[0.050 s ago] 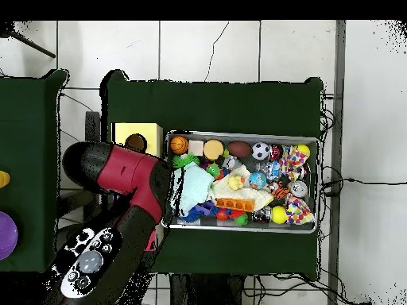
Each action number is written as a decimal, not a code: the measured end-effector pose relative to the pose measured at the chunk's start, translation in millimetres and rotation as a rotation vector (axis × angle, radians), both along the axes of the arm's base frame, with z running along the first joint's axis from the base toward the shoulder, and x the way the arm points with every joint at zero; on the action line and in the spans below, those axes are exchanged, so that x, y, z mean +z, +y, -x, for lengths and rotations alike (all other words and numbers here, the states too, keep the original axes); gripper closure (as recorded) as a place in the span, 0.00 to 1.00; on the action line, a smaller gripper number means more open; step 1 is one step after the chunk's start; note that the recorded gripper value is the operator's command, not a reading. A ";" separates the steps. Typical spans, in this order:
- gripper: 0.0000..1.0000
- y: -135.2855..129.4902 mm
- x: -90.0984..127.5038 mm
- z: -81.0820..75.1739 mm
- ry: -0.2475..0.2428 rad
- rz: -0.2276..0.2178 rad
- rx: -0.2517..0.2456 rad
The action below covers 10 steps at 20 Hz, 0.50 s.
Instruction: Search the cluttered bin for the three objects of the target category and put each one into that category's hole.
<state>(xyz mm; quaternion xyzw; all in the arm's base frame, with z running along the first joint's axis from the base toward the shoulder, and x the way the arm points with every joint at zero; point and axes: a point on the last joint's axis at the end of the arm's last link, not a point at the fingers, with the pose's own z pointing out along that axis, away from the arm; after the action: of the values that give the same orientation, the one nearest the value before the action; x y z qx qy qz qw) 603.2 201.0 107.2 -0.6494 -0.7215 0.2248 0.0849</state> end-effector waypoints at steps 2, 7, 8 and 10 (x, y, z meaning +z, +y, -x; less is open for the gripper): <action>0.00 -0.4 0.2 -0.1 0.000 0.001 0.000; 0.00 -6.0 3.7 -2.5 -0.008 0.020 -0.003; 0.00 -7.6 4.6 -3.8 -0.011 0.027 -0.003; 0.00 -8.0 5.5 -4.7 -0.013 0.030 -0.002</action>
<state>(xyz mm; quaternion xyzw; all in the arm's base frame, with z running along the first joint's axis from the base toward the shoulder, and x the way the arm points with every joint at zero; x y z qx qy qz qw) 607.9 193.0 112.7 -0.6529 -0.7178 0.2314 0.0707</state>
